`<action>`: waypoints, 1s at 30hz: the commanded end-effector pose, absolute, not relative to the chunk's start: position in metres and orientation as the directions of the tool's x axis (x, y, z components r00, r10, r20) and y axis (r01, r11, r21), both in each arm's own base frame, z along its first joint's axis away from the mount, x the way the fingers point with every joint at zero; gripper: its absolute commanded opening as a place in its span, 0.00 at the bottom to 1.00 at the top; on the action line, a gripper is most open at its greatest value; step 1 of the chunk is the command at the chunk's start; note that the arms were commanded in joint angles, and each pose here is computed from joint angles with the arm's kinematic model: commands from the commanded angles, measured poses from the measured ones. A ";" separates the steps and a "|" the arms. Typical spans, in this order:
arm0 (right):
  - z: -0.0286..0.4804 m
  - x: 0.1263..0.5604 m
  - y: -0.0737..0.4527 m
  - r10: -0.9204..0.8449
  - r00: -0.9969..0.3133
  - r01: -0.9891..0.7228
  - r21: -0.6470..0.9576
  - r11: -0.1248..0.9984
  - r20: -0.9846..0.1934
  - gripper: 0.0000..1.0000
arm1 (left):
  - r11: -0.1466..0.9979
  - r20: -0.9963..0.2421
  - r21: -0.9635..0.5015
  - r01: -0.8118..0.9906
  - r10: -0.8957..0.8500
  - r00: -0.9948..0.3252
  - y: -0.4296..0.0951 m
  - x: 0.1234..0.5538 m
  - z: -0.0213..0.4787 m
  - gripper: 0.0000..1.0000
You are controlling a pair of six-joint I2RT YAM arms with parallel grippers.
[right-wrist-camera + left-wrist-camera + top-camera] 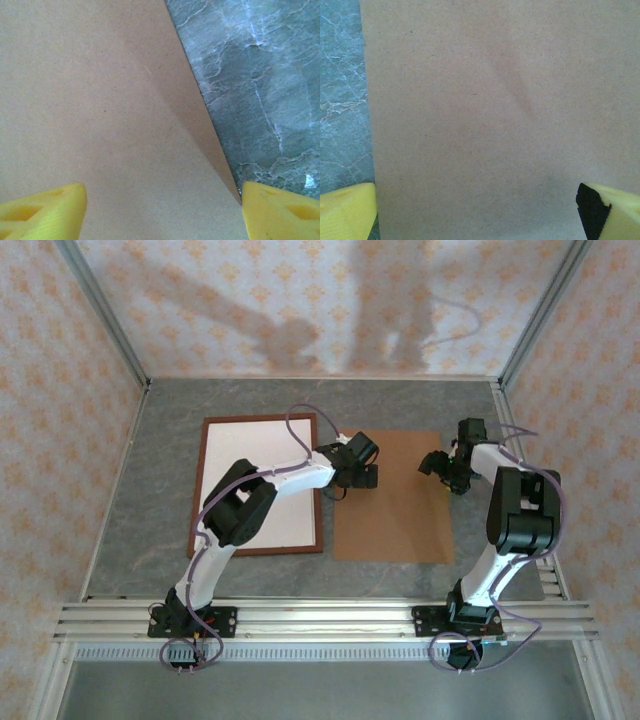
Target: Put the photo into the frame
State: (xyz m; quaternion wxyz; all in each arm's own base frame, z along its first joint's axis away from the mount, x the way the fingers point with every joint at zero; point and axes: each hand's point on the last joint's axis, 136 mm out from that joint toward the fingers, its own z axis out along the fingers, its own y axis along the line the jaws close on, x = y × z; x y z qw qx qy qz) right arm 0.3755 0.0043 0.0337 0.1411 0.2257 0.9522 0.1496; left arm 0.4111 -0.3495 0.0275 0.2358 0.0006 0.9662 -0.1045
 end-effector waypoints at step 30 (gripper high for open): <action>0.046 0.378 -0.019 0.448 -0.853 0.412 0.180 0.893 -0.268 0.86 | 0.943 -0.325 -0.333 0.028 -0.087 -0.942 -0.357 0.390 0.000 0.99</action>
